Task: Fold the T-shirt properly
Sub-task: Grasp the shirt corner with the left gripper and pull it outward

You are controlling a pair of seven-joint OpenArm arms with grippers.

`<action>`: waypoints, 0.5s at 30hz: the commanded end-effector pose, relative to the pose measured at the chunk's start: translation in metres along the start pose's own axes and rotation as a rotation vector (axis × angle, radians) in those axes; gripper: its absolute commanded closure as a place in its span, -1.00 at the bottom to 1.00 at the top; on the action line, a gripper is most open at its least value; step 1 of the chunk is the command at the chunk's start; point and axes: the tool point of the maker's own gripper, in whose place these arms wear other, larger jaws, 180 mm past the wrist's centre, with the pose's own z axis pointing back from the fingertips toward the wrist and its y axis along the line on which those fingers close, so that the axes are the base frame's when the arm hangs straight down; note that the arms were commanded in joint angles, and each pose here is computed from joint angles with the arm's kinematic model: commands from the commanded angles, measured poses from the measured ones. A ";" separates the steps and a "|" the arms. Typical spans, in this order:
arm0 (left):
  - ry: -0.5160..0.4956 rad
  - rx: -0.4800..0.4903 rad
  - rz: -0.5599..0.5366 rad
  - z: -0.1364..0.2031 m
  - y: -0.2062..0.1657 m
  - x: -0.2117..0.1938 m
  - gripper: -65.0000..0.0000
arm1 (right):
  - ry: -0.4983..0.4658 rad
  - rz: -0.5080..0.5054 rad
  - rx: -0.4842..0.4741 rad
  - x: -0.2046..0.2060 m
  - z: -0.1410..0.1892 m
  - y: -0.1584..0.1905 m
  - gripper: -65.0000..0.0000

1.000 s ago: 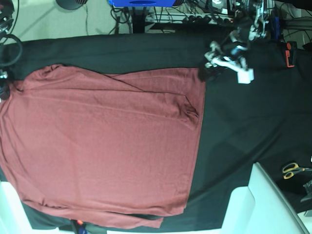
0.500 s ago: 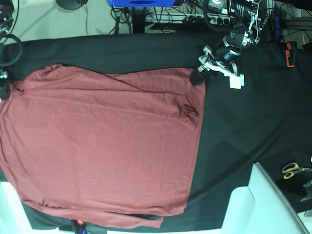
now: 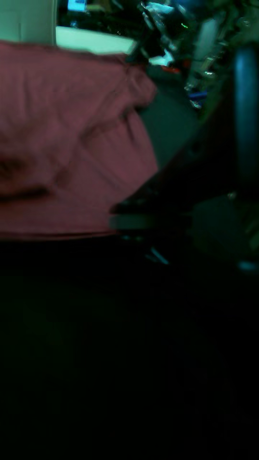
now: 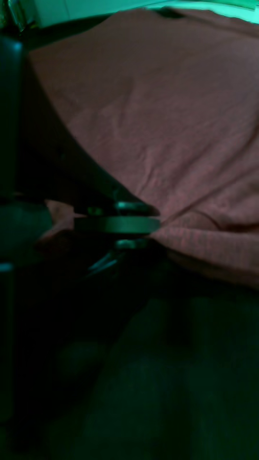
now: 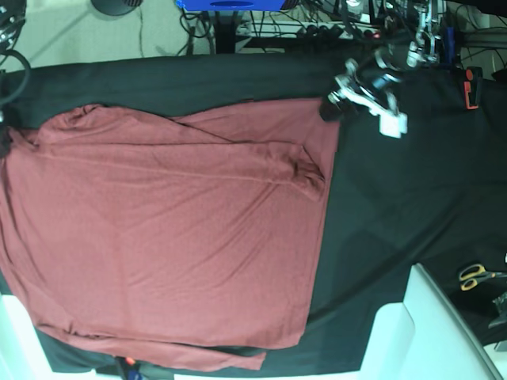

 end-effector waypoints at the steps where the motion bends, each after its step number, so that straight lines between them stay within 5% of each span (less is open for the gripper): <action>1: -0.008 -0.001 -0.019 0.008 0.001 0.008 1.00 | -0.047 0.035 0.024 0.022 0.006 0.008 1.00; 15: 0.034 0.060 -0.048 0.041 0.015 0.007 1.00 | 0.045 0.071 -0.022 -0.003 0.033 -0.010 1.00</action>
